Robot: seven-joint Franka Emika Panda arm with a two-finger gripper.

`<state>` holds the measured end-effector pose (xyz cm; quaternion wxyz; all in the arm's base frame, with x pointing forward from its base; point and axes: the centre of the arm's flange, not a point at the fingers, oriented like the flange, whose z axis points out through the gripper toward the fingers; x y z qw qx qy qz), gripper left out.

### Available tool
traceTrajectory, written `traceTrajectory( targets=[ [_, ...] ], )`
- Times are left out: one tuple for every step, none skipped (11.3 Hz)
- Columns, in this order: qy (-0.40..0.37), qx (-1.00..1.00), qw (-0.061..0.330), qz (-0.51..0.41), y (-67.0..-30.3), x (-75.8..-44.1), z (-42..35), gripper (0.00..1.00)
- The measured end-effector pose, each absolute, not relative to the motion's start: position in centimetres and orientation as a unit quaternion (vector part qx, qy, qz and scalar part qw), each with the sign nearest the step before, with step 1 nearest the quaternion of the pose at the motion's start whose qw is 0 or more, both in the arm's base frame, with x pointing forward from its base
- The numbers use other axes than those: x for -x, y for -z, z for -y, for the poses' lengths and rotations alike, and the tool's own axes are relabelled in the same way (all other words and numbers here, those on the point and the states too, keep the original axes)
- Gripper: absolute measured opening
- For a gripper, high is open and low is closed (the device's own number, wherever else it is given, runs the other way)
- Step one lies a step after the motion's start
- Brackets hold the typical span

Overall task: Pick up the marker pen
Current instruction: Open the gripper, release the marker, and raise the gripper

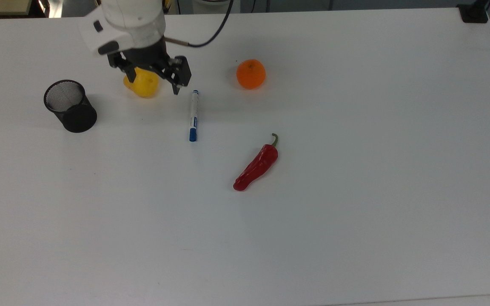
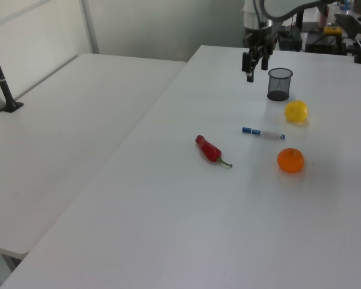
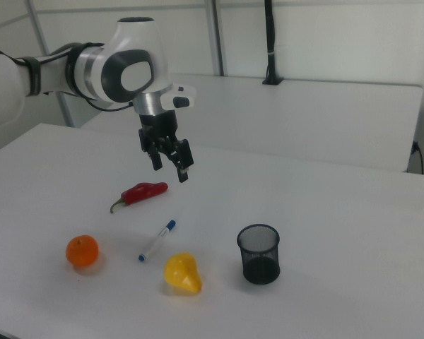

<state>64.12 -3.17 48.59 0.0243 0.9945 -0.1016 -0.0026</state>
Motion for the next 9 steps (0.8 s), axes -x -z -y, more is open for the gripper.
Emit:
traceTrajectory(
  targets=[
    [-0.002, -0.994, 0.014, 0.107, -49.8, -62.9, 3.5, 1.00],
    [-0.007, -0.994, 0.009, 0.110, -50.9, -61.6, 3.9, 1.00],
    [-0.012, -0.994, 0.007, 0.113, -52.1, -60.3, 4.4, 1.00],
    [-0.018, -0.993, 0.005, 0.116, -53.2, -59.1, 4.9, 1.00],
    [-0.023, -0.993, 0.003, 0.118, -54.1, -58.0, 5.4, 1.00],
    [-0.026, -0.993, 0.002, 0.119, -54.7, -57.0, 5.6, 1.00],
    [-0.027, -0.992, 0.001, 0.119, -55.0, -56.3, 5.6, 1.00],
    [-0.026, -0.992, 0.000, 0.120, -55.1, -55.8, 5.6, 1.00],
    [-0.020, -0.993, 0.000, 0.120, -55.0, -55.5, 5.6, 1.00]
  ],
)
